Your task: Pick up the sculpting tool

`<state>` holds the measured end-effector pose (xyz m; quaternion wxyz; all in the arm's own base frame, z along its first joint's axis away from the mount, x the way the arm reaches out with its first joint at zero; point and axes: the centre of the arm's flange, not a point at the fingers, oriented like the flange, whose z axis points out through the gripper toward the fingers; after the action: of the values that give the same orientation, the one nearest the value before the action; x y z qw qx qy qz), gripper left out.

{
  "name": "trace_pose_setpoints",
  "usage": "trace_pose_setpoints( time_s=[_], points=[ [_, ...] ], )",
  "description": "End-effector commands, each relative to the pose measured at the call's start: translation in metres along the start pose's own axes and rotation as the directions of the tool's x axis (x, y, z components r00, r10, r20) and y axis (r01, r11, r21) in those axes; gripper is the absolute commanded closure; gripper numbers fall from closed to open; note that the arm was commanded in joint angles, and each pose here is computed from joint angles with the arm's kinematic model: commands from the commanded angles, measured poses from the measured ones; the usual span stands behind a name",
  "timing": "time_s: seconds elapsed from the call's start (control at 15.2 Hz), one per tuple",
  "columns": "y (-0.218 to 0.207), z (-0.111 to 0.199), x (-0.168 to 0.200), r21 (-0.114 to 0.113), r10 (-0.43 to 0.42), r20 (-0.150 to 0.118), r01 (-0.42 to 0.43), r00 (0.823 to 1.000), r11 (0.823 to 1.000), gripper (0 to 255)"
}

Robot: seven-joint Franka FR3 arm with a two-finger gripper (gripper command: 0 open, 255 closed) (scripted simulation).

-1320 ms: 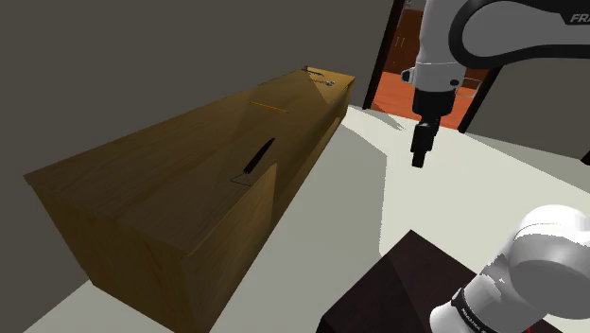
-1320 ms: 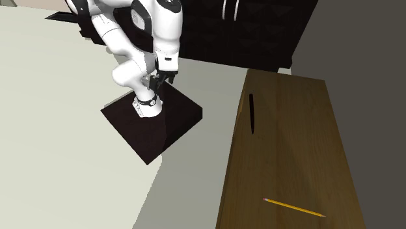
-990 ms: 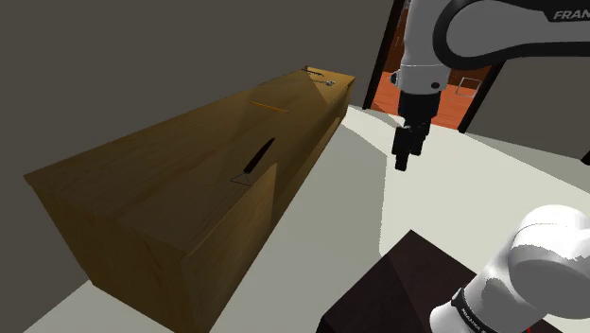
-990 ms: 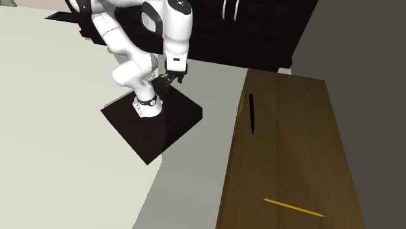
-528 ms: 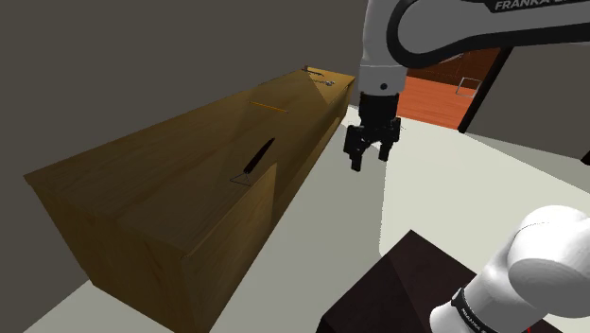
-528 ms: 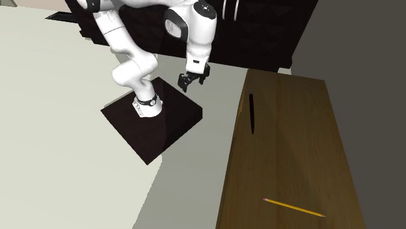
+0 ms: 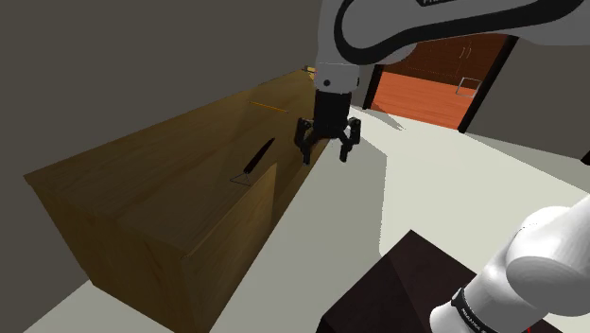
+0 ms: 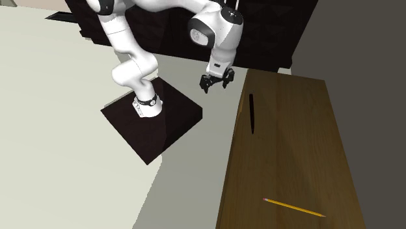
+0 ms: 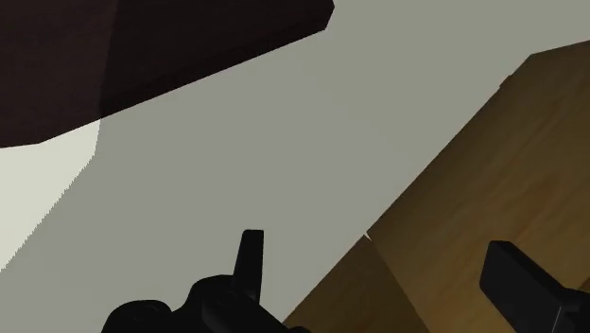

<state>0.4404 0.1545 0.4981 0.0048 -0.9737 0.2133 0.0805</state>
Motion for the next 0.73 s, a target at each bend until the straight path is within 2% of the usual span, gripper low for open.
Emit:
trace_pose_setpoints(
  time_s=[0.0, 0.13, 0.33, 0.46, 0.66],
  points=[
    [-0.02, 0.0, 0.014, 0.022, 0.075, 0.0, -0.075, 0.997, 0.997, 0],
    [-0.037, 0.0, 0.03, 0.043, 0.144, 0.0, -0.144, 0.99, 0.989, 0],
    [-0.061, -0.002, 0.056, 0.073, 0.246, 0.003, -0.246, 0.969, 0.967, 0],
    [-0.075, -0.003, 0.075, 0.093, 0.313, 0.007, -0.312, 0.95, 0.945, 0],
    [-0.094, -0.006, 0.105, 0.122, 0.41, 0.016, -0.408, 0.912, 0.905, 0]
  ],
)
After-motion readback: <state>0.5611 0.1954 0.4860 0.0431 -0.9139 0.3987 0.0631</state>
